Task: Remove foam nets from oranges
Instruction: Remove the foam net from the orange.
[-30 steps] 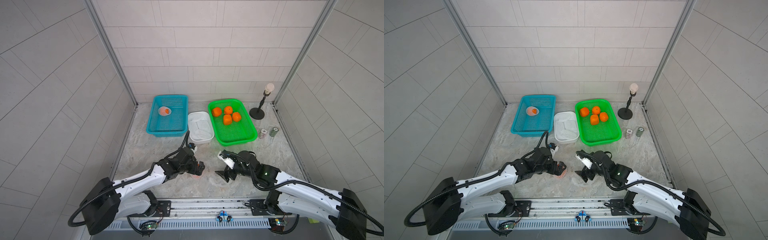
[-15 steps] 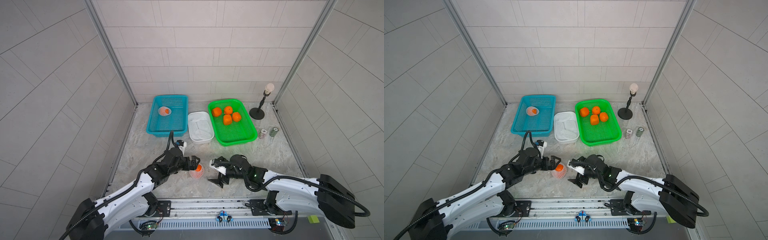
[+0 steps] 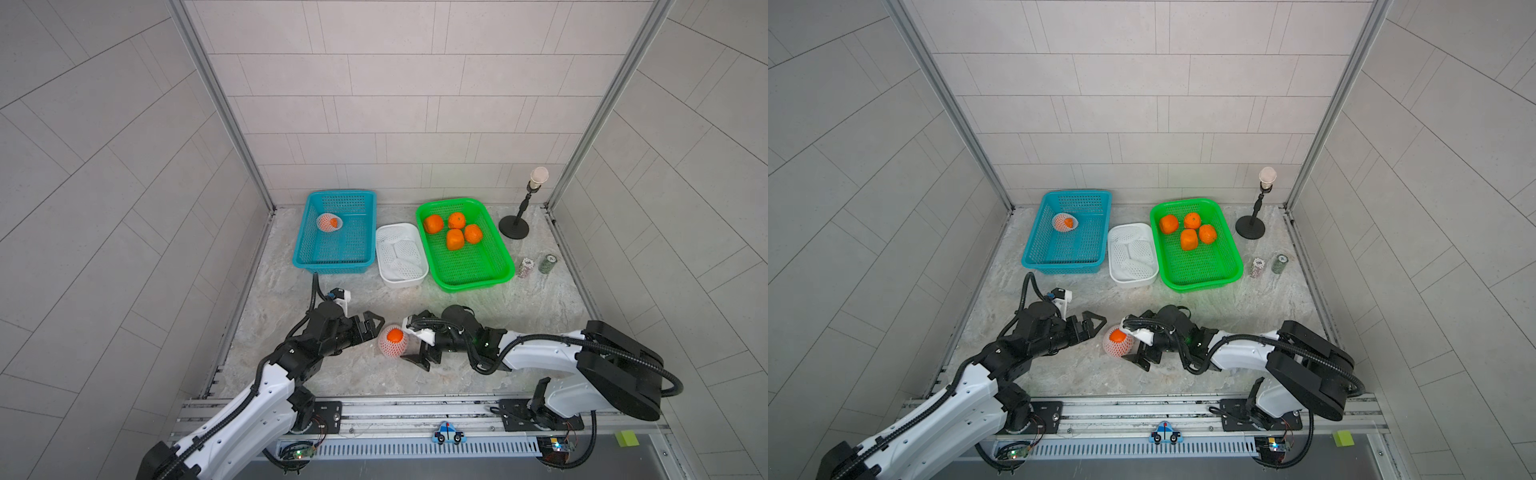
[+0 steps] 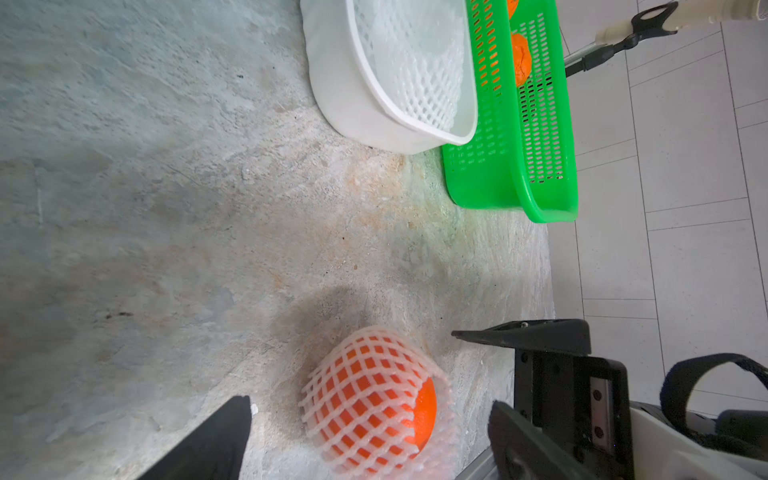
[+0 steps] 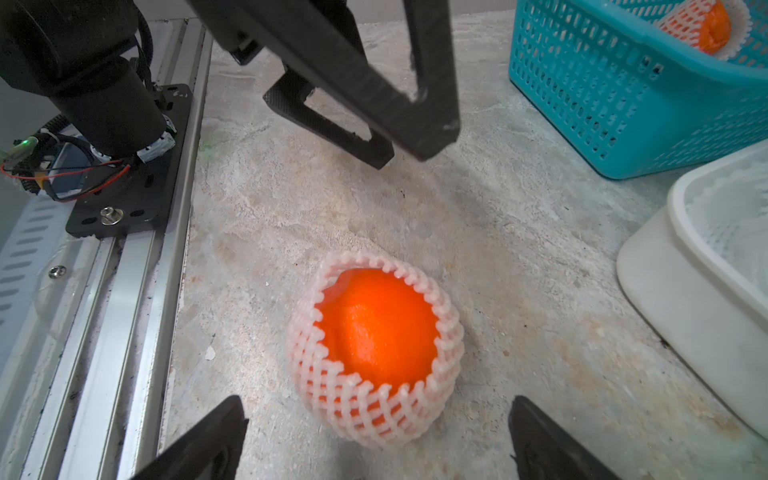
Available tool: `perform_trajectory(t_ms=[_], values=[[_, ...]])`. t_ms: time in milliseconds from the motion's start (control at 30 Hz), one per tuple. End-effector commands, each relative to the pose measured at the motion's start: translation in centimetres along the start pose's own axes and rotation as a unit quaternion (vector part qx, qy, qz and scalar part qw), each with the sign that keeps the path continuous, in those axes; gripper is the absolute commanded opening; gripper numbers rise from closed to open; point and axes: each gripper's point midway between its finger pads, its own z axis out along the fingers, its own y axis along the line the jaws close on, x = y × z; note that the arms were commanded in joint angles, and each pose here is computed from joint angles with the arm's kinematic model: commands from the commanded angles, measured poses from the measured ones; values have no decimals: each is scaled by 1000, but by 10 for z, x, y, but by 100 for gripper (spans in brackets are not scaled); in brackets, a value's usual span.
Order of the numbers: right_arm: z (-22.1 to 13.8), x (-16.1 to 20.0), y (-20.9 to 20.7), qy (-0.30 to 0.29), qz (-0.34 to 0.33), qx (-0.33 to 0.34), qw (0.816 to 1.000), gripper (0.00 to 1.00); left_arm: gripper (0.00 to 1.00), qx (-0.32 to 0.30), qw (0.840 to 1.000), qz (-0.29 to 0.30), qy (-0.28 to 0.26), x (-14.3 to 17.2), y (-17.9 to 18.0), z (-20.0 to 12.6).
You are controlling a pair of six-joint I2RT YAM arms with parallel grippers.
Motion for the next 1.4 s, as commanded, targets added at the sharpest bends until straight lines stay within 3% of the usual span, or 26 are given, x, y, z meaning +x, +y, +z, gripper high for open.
perform_trajectory(t_ms=[0,367,733,900,1100,1367], values=[[9,-19,-1,-28,-14,-7,999,100,96,-1,1000,-12,14,7,4,3],[36,-21,-1,-39,-6,-29,999,97,96,2,1000,-15,25,12,8,12],[37,-20,3,-28,-2,-45,999,77,96,-1,999,-15,30,13,10,16],[36,-22,6,-18,1,-56,998,61,96,4,999,-15,31,13,8,16],[35,-30,4,-25,-2,-55,998,53,96,15,1000,-11,25,10,3,13],[32,-33,5,-25,-1,-55,998,38,96,32,999,-4,-14,-1,-6,-3]])
